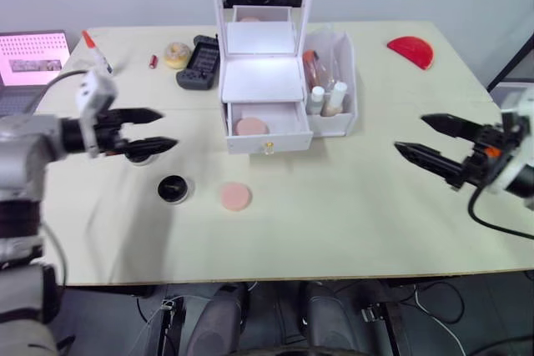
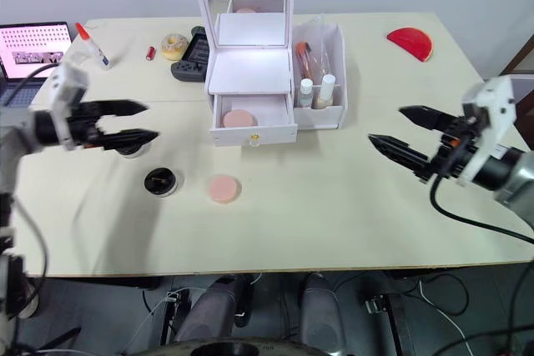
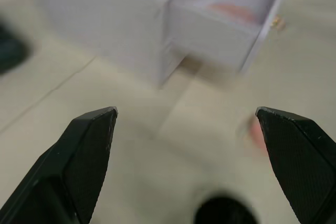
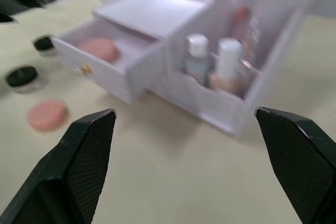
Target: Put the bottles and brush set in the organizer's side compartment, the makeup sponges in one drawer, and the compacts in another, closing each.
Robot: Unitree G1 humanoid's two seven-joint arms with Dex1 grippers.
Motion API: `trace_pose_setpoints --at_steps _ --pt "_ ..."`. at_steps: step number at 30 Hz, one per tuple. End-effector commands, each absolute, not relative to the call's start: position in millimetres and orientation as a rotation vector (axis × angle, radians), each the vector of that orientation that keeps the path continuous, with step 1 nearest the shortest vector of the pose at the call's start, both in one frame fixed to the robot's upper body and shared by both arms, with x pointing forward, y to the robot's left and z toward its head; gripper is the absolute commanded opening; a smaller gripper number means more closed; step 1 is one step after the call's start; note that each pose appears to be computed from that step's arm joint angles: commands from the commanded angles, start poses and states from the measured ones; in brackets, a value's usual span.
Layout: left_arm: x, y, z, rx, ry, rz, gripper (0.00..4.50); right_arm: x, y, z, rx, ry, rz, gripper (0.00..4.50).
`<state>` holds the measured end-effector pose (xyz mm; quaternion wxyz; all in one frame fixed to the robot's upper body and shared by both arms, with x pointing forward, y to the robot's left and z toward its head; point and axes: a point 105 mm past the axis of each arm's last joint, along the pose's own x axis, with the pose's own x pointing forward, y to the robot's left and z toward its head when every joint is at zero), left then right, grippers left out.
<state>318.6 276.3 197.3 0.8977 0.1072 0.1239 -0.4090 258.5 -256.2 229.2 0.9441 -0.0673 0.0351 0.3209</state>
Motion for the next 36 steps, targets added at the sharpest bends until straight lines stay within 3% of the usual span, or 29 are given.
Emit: trace_pose_setpoints --at_steps 1,5,8,12,25,30,36 --pt "298.9 329.4 204.2 0.274 0.235 -0.637 4.45 246.4 -286.3 234.3 -0.201 0.044 0.585 4.50" --pt "268.4 379.6 183.9 0.287 0.318 -0.478 4.45 233.3 -318.9 228.1 -0.189 0.033 0.498 4.50" --pt "259.7 394.4 181.0 0.297 0.322 -0.426 4.45 224.5 -332.4 217.9 -0.181 0.058 0.471 4.50" --pt "259.7 398.7 185.8 0.294 0.295 -0.415 4.45 215.6 -336.7 209.6 -0.182 0.085 0.469 4.50" --pt "260.6 388.9 190.2 0.289 0.274 -0.459 4.45 219.7 -336.0 211.3 -0.168 0.071 0.457 4.50" --pt "265.9 362.2 189.0 0.275 0.258 -0.553 4.45 226.6 -314.3 222.8 -0.181 0.058 0.530 4.50" --pt "269.1 274.8 178.7 0.253 0.210 -0.788 4.45 232.8 -245.7 244.0 -0.175 0.037 0.806 4.50"
